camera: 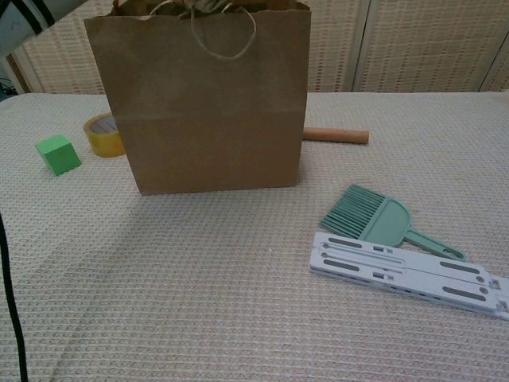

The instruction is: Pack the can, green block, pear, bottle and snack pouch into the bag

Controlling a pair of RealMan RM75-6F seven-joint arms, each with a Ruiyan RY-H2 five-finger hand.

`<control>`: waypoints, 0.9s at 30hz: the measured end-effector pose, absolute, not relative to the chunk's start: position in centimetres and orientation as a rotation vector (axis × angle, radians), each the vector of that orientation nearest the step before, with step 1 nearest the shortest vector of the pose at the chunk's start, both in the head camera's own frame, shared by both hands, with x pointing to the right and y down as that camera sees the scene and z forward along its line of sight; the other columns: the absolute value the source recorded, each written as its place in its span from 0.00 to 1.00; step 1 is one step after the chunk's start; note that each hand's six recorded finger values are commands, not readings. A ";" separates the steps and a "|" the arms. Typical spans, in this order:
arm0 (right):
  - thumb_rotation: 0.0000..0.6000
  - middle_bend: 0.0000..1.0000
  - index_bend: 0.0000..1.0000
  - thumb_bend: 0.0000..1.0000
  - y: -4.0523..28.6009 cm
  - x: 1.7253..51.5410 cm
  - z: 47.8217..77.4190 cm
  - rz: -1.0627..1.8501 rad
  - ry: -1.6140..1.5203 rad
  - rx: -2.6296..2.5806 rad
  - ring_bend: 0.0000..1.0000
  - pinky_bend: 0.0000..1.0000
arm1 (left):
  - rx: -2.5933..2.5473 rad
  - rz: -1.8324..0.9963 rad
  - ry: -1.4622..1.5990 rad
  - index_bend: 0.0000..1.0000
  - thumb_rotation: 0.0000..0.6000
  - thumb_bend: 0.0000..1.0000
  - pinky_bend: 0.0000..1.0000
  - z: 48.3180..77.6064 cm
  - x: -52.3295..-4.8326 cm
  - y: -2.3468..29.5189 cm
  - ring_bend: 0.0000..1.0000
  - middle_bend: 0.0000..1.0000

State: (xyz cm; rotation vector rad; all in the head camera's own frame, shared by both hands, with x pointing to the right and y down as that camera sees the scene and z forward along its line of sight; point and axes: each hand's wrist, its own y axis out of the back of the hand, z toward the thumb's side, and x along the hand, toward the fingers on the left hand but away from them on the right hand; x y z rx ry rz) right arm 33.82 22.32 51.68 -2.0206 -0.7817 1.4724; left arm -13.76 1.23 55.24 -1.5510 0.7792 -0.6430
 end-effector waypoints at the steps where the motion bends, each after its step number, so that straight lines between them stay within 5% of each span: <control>1: 1.00 0.00 0.00 0.10 22.3 33.9 51.7 1.475 -0.783 -2.021 0.00 0.00 | -1.552 -0.640 0.784 0.69 1.00 0.75 0.79 55.2 -13.4 0.9 0.68 0.73; 10: 1.00 0.00 0.00 0.10 21.9 34.1 51.9 1.494 -0.793 -2.020 0.00 0.00 | -1.563 -0.638 0.718 0.61 1.00 0.61 0.72 56.8 -11.2 0.6 0.58 0.62; 15: 1.00 0.00 0.00 0.10 21.9 34.3 52.2 1.509 -0.787 -2.019 0.00 0.00 | -1.568 -0.671 0.670 0.28 1.00 0.42 0.36 58.1 -10.7 1.0 0.18 0.22; 18: 1.00 0.00 0.00 0.10 21.9 34.3 52.3 1.513 -0.785 -2.020 0.00 0.00 | -1.579 -0.692 0.679 0.12 1.00 0.39 0.23 58.5 -10.7 1.1 0.03 0.05; 22: 1.00 0.00 0.00 0.10 21.8 34.3 52.2 1.511 -0.790 -2.019 0.00 0.00 | -1.588 -0.706 0.726 0.01 1.00 0.38 0.14 58.2 -10.7 0.9 0.00 0.00; 27: 1.00 0.00 0.00 0.10 21.8 34.2 52.2 1.506 -0.788 -2.019 0.00 0.00 | -1.594 -0.709 0.767 0.00 1.00 0.38 0.12 57.6 -10.8 0.8 0.00 0.00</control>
